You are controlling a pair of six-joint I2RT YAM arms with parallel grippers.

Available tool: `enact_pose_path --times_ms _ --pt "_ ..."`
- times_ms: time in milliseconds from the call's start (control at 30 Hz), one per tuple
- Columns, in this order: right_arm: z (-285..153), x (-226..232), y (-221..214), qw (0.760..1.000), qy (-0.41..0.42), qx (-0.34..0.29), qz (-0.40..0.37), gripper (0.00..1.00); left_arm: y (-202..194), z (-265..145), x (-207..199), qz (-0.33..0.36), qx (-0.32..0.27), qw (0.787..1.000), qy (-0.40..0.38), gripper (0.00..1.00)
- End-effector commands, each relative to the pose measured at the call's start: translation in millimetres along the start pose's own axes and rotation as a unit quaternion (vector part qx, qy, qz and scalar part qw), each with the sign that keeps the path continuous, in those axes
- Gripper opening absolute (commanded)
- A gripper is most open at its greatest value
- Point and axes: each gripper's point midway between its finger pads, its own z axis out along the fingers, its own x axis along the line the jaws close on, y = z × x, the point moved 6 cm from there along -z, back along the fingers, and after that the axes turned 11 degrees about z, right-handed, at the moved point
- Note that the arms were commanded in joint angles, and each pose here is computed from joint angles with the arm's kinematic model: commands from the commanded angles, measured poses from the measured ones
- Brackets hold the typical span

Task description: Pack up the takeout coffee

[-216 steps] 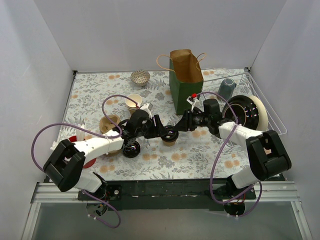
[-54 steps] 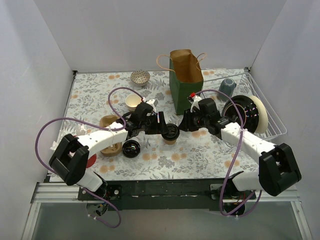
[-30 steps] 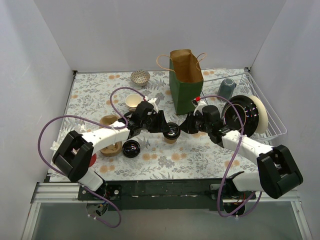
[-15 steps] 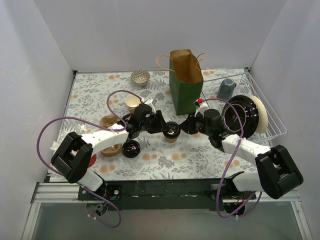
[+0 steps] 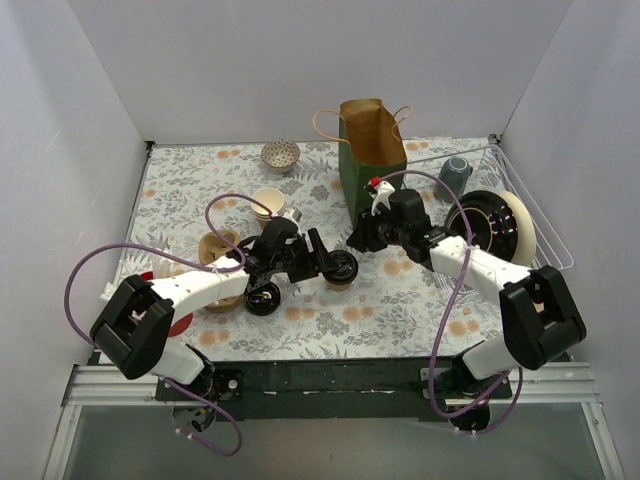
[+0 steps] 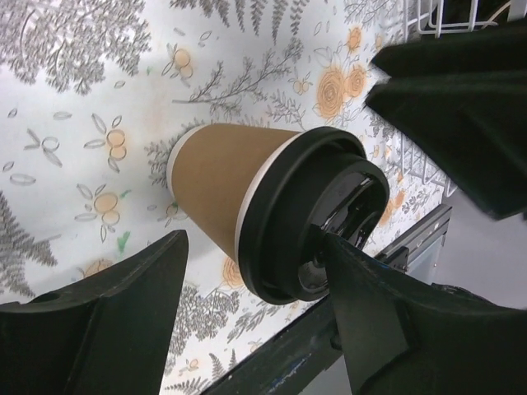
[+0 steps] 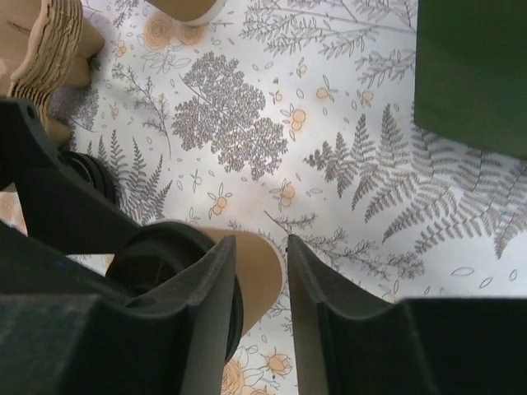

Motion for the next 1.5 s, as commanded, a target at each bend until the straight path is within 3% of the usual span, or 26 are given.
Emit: enact_pose_path --times_ms 0,233,533,700,933,1467 --pt "0.6 13.6 27.8 1.000 0.001 0.012 -0.028 0.46 -19.3 -13.1 14.5 -0.026 0.028 0.998 0.049 0.68" --pt "-17.4 32.3 54.3 1.000 -0.007 -0.016 -0.006 0.59 6.9 -22.6 -10.4 0.020 -0.001 1.000 0.012 0.82" --pt "-44.7 39.6 35.2 0.998 0.002 -0.020 0.054 0.68 35.2 -21.6 -25.1 0.057 -0.026 0.998 0.023 0.82" --pt "-50.7 36.2 6.2 0.993 0.022 -0.023 0.115 0.67 44.3 -28.4 -21.4 0.084 -0.051 0.994 0.038 0.79" --pt "-41.5 30.6 1.3 0.994 0.019 -0.020 0.110 0.70 53.6 -38.9 -6.9 0.093 -0.066 0.993 0.027 0.70" --pt "-6.4 11.1 -20.2 0.993 0.018 0.031 0.110 0.69 22.7 -19.9 21.3 0.067 -0.023 0.997 0.014 0.60"
